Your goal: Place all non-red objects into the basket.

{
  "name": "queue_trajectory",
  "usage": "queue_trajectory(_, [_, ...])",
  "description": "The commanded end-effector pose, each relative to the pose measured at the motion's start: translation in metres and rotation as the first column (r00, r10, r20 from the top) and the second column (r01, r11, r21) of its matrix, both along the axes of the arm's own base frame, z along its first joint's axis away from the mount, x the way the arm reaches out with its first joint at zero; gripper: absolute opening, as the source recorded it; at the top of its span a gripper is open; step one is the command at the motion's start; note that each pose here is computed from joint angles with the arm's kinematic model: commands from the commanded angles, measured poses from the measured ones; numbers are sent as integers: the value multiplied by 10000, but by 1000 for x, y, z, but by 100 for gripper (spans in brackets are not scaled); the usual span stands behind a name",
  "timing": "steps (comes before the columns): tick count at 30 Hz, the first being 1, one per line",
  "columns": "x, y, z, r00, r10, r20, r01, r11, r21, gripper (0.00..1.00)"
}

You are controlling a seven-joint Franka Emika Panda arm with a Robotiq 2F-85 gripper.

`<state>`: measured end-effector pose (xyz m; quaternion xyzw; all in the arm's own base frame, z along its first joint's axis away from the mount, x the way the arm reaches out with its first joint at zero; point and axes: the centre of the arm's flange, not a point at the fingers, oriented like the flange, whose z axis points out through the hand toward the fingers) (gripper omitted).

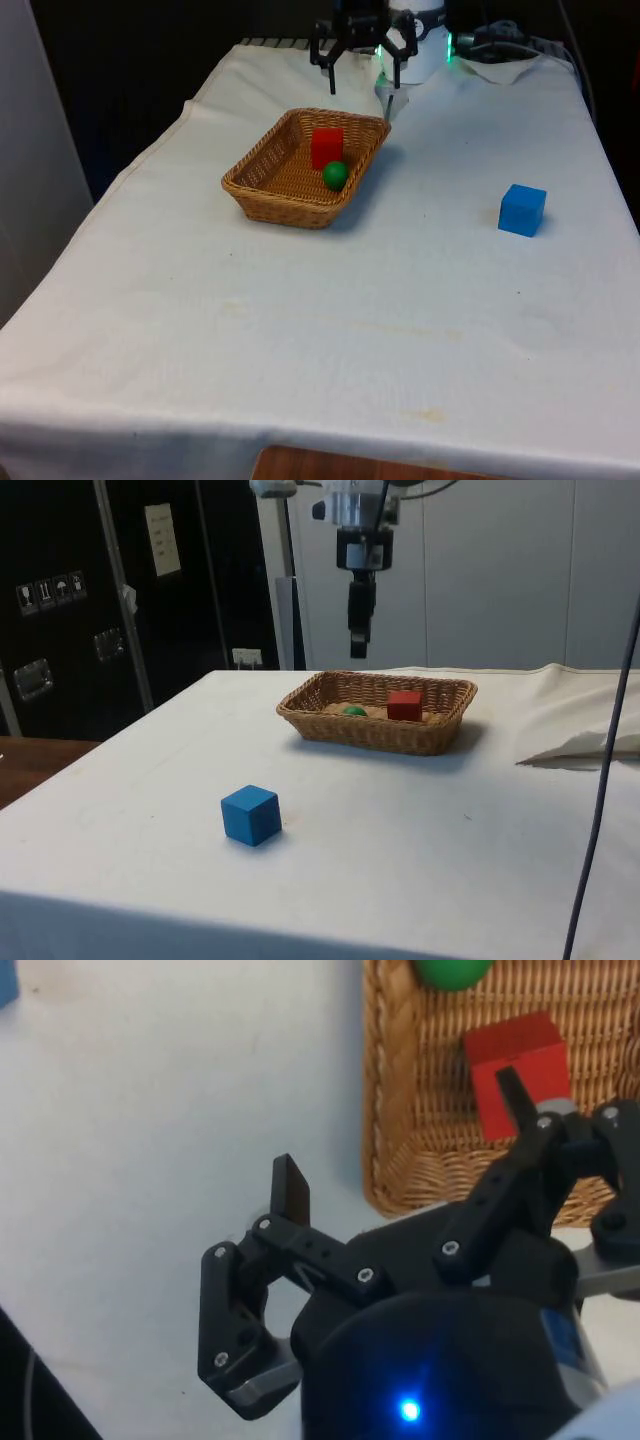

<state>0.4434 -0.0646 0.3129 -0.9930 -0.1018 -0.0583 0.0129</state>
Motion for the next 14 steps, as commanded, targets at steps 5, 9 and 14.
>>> queue_trajectory(5, [2,8,12,9999,25,145,-26,10000,42,100])
queue_trajectory(9, [4,19,29,9997,-1,242,-1,10000,62,100])
queue_trajectory(14, [4,26,36,9995,37,304,-41,9999,112,100])
